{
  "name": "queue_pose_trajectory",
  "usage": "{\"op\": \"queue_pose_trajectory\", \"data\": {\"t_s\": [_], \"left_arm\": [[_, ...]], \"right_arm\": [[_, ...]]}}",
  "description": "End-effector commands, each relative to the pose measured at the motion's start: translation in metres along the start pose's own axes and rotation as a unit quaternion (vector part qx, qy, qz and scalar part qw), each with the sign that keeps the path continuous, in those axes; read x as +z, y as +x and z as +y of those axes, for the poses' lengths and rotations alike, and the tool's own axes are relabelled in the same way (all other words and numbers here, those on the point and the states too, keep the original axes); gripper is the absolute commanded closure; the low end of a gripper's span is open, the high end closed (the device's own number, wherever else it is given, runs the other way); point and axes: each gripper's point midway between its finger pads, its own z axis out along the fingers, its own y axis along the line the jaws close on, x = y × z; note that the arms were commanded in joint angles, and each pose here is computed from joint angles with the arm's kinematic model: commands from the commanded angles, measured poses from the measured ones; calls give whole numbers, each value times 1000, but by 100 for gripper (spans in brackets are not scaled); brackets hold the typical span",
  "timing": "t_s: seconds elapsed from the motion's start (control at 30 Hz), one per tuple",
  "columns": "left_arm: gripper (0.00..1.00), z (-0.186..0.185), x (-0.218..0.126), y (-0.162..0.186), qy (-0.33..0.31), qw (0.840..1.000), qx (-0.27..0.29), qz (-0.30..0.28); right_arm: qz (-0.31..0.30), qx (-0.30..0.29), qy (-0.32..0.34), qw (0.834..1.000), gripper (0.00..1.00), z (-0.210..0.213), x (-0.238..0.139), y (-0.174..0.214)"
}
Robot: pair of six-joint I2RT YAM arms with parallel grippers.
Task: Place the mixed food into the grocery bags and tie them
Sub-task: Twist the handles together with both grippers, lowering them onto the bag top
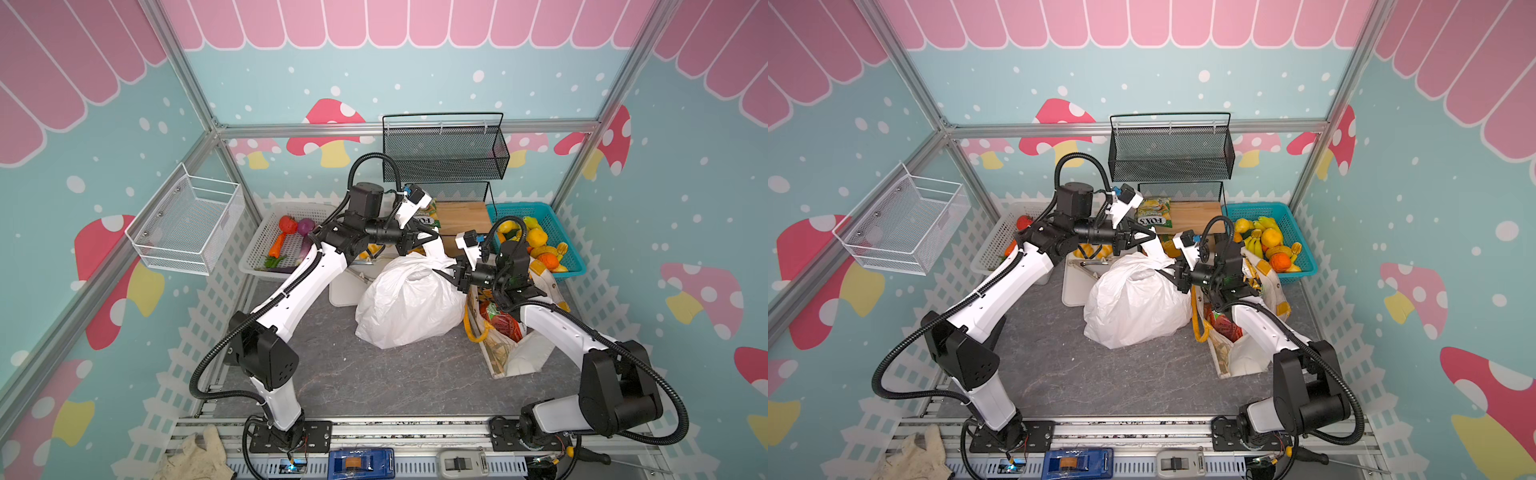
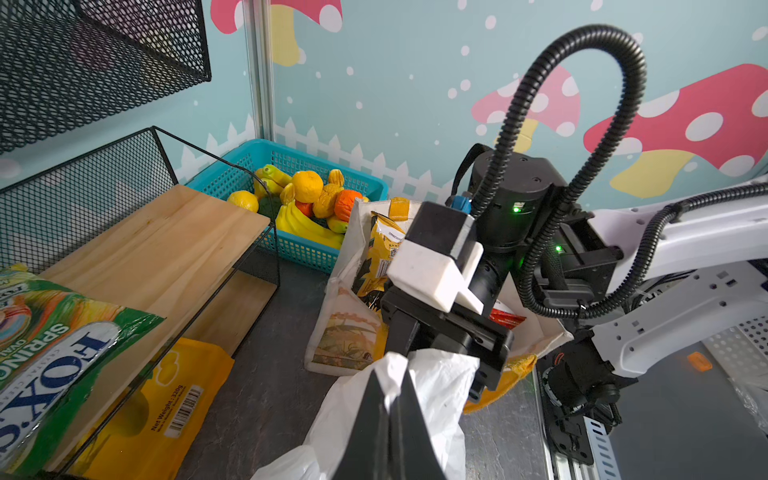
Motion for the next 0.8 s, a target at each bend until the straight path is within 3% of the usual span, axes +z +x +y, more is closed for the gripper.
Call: {"op": "queue_pose_trajectory", "data": {"t_s": [0.0, 0.17, 0.33, 0.5, 0.77], "left_arm": [[100, -11, -11, -4, -2, 1000, 28, -13], [99, -35, -12, 28, -3, 993, 113, -18], [97, -40, -2, 79, -35, 977, 210, 22], [94, -26, 7, 121, -56, 969, 233, 64], [95, 3, 14, 138, -109, 947, 284, 103]], "right_arm": [[-4, 30, 3, 1000, 91, -4, 0, 0], [-14, 86, 11, 996, 100, -11, 3, -9], [-25, 115, 14, 993, 100, -12, 3, -15], [-25, 110, -2, 994, 100, -10, 5, -17], [-22, 63, -47, 997, 96, 0, 8, -18]]}}
